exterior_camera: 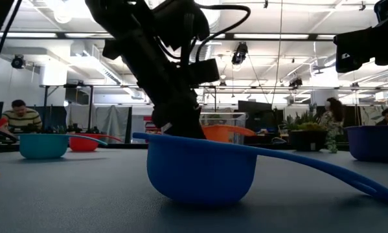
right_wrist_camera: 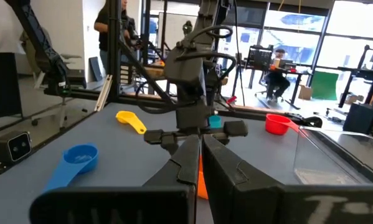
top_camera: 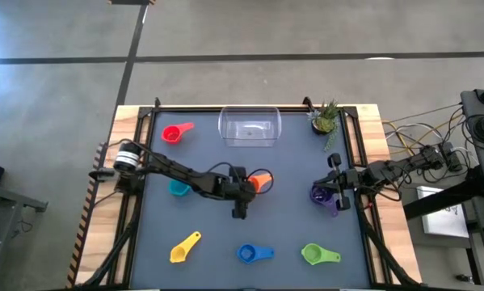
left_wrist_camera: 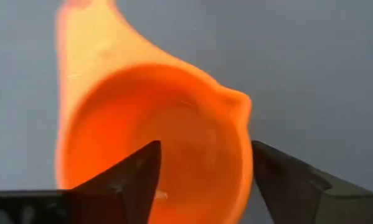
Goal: Nest measuring cups in basket
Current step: Stack the orange measuring cup on top of the violet measuring cup
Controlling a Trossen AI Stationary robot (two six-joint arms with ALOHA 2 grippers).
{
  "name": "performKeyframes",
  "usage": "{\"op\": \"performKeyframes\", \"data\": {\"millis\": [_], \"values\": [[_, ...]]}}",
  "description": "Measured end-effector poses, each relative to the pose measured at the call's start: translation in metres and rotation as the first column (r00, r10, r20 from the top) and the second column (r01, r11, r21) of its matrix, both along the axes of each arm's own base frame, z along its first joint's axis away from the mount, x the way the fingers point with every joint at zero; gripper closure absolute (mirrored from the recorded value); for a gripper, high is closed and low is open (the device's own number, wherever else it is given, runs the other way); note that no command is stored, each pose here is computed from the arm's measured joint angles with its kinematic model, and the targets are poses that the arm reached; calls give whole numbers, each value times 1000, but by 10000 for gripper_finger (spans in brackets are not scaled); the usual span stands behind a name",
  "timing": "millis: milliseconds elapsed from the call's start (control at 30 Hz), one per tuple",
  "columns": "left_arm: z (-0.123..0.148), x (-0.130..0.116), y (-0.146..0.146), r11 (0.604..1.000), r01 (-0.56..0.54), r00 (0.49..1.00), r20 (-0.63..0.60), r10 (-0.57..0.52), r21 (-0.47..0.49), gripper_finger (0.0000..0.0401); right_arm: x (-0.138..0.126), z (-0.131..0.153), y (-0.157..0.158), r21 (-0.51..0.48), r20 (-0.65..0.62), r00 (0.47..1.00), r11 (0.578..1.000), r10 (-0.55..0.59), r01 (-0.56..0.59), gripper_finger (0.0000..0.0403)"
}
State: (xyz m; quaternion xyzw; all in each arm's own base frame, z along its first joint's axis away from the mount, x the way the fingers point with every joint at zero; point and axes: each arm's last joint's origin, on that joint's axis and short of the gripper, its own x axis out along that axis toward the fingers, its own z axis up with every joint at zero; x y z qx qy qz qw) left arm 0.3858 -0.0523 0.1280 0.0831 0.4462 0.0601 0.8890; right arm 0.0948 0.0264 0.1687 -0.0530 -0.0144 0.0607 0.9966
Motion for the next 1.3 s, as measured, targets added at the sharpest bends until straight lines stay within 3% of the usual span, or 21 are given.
{"op": "performKeyframes", "data": {"millis": [133, 267, 333, 533, 733, 933, 1000, 1133, 1300], "values": [[-2, 0, 0, 1000, 10, 1000, -9, -10, 4, 256, 0, 0, 0, 0, 0, 1000, 1000, 0, 0, 394], [-1, 0, 0, 999, 37, 999, -14, -37, 24, 359, 0, 0, 0, 0, 0, 1000, 1000, 0, 0, 394], [2, -1, 0, 999, 44, 999, -11, -43, 31, 388, 0, 0, 0, 0, 0, 1000, 1000, 0, 0, 394], [20, -3, -6, 996, 69, 997, 15, -70, 54, 393, 0, 0, 0, 0, 0, 1000, 1000, 0, 0, 394], [57, -7, -31, 971, 227, 967, 105, -233, 69, 393, 0, 1, 0, 4, 8, 1000, 1000, -1, 1, 394], [91, -10, -49, 921, 389, 899, 202, -388, 36, 393, -1, 13, -1, 200, 110, 994, 980, -7, -15, 394], [94, -10, -52, 905, 426, 883, 206, -421, 26, 394, -1, 17, -1, 231, 148, 989, 973, -17, -17, 394], [102, -9, -54, 890, 454, 863, 234, -449, 31, 394, -3, 25, -5, 248, 218, 966, 965, -139, 83, 394], [107, -9, -54, 870, 492, 840, 250, -482, 25, 394, -2, 34, -5, 214, 210, 968, 973, -136, 90, 394]]}}
